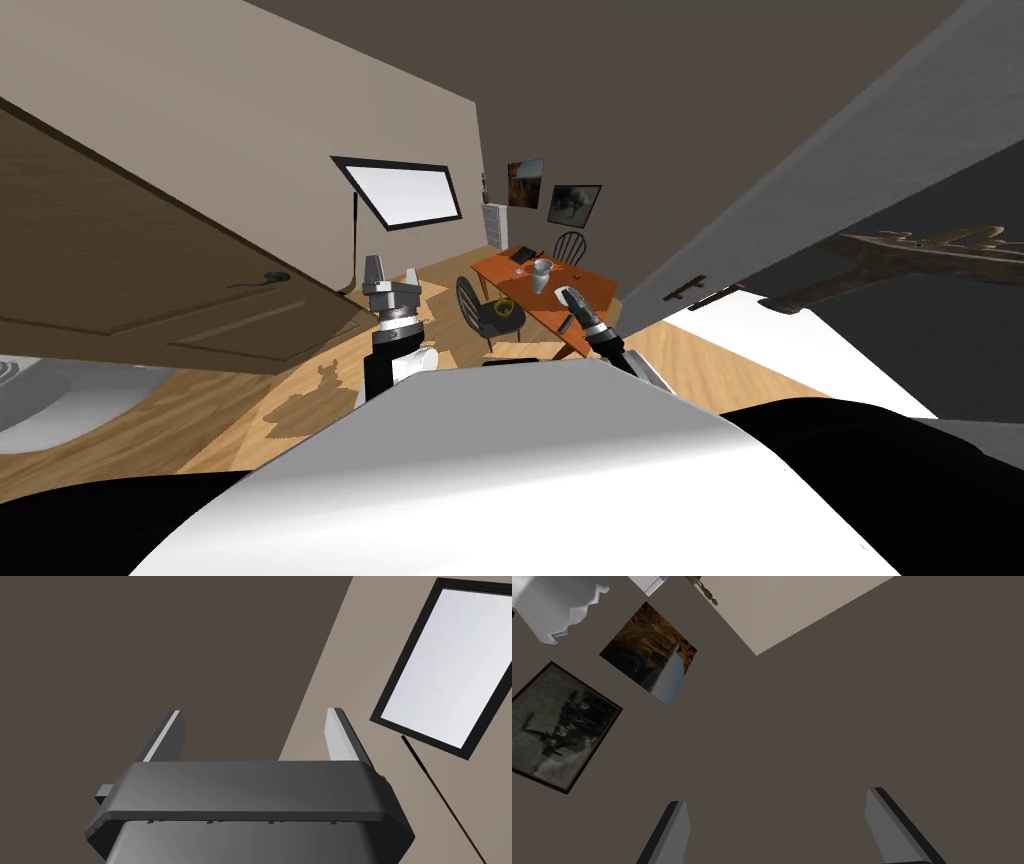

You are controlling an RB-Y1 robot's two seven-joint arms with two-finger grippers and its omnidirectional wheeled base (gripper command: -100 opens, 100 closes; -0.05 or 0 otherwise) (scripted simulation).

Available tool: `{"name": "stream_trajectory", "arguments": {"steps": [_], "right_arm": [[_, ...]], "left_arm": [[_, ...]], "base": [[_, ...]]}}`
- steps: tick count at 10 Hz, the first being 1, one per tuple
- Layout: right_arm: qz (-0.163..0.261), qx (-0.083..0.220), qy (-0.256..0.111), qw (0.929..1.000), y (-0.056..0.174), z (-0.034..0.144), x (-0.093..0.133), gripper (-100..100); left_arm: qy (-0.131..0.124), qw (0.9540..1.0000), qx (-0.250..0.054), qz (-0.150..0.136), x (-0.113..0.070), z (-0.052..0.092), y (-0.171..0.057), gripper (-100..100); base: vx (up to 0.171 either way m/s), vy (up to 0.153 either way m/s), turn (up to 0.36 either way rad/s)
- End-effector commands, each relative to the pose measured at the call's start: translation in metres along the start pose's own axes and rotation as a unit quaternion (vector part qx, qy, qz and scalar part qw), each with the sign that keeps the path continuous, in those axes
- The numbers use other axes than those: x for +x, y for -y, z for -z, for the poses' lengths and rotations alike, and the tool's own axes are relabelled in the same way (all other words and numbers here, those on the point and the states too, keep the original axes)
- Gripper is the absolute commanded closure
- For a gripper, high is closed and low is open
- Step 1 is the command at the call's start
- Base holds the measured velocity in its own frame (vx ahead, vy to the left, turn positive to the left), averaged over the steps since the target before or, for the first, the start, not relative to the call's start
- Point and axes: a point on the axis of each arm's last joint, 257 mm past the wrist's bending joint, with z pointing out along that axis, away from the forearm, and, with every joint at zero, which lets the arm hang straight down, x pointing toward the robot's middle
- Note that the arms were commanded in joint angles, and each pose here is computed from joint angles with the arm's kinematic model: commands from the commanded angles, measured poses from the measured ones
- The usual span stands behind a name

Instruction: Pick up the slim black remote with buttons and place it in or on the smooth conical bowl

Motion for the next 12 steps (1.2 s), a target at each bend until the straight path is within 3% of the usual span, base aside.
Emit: {"name": "stream_trajectory", "arguments": {"steps": [1,2,3,4,5,6,7,8,10,11,12], "right_arm": [[0.037,0.020,-0.053,0.9977,0.021,0.020,0.030,-100],[0.050,0.016,-0.064,0.9966,0.022,0.021,0.032,-100],[0.077,0.029,-0.100,0.9916,0.039,0.036,0.049,-100],[0.082,0.027,-0.105,0.9907,0.039,0.036,0.050,-100],[0.111,0.039,-0.144,0.9825,0.058,0.054,0.068,-100],[0.115,0.037,-0.148,0.9816,0.058,0.054,0.068,-100],[0.144,0.047,-0.188,0.9704,0.076,0.074,0.084,-100],[0.146,0.047,-0.192,0.9694,0.077,0.075,0.084,-100],[0.195,0.062,-0.268,0.9414,0.111,0.120,0.111,-100],[0.206,0.063,-0.280,0.9354,0.117,0.126,0.114,-100],[0.229,0.066,-0.318,0.9176,0.131,0.150,0.124,-100]], "left_arm": [[0.000,1.0000,0.000,0.000,0.000,0.000,0.000,0],[0.000,1.0000,0.000,0.000,0.000,0.000,0.000,0],[0.000,1.0000,0.000,0.000,0.000,0.000,0.000,0],[0.000,1.0000,0.000,0.000,0.000,0.000,0.000,0],[0.000,1.0000,0.000,0.000,0.000,0.000,0.000,0],[0.000,1.0000,0.000,0.000,0.000,0.000,0.000,0],[0.000,1.0000,0.000,0.000,0.000,0.000,0.000,0],[0.000,1.0000,0.000,0.000,0.000,0.000,0.000,0],[0.000,1.0000,0.000,0.000,0.000,0.000,0.000,0],[0.000,1.0000,0.000,0.000,0.000,0.000,0.000,0],[0.000,1.0000,0.000,0.000,0.000,0.000,0.000,0]], "base": [[0.038,0.019,0.339],[0.031,0.005,0.137],[0.029,0.012,0.295],[0.025,0.005,0.129],[0.027,0.015,0.273],[0.021,0.006,0.133],[0.021,0.008,0.240],[0.019,0.003,0.156],[0.022,0.011,0.362],[0.020,-0.002,0.178],[0.015,0.010,0.333]]}}
